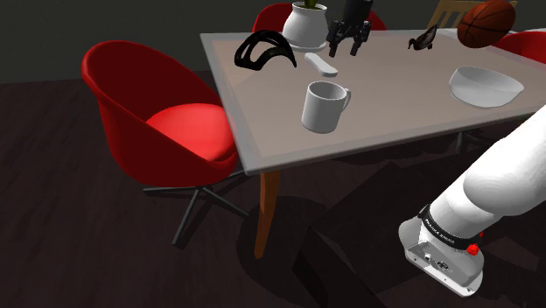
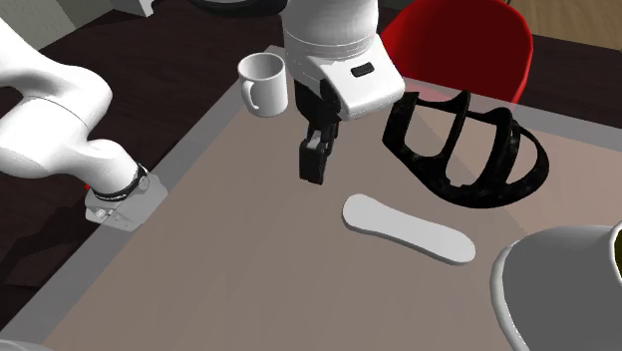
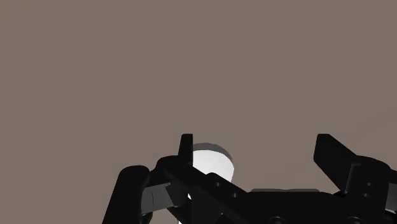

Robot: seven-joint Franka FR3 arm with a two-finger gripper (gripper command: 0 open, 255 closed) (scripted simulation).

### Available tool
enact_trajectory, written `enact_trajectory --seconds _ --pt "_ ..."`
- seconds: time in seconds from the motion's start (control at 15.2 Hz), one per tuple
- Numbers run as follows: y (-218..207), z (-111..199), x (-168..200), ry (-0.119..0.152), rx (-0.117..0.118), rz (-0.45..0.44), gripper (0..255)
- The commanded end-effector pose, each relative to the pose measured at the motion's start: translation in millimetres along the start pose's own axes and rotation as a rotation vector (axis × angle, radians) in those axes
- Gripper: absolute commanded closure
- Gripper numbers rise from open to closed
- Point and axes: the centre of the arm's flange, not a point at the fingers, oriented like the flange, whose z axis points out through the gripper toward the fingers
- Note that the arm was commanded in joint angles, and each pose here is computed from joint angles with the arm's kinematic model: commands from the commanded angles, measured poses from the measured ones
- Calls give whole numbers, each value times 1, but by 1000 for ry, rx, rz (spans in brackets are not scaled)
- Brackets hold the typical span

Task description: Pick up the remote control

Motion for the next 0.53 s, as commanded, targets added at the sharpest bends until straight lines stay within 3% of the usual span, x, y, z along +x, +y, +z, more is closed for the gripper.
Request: enact_trajectory --seconds 0.0,0.46 --pt "4 6 25 -1 -3 5 0" --pt "26 32 112 -8 -13 23 0"
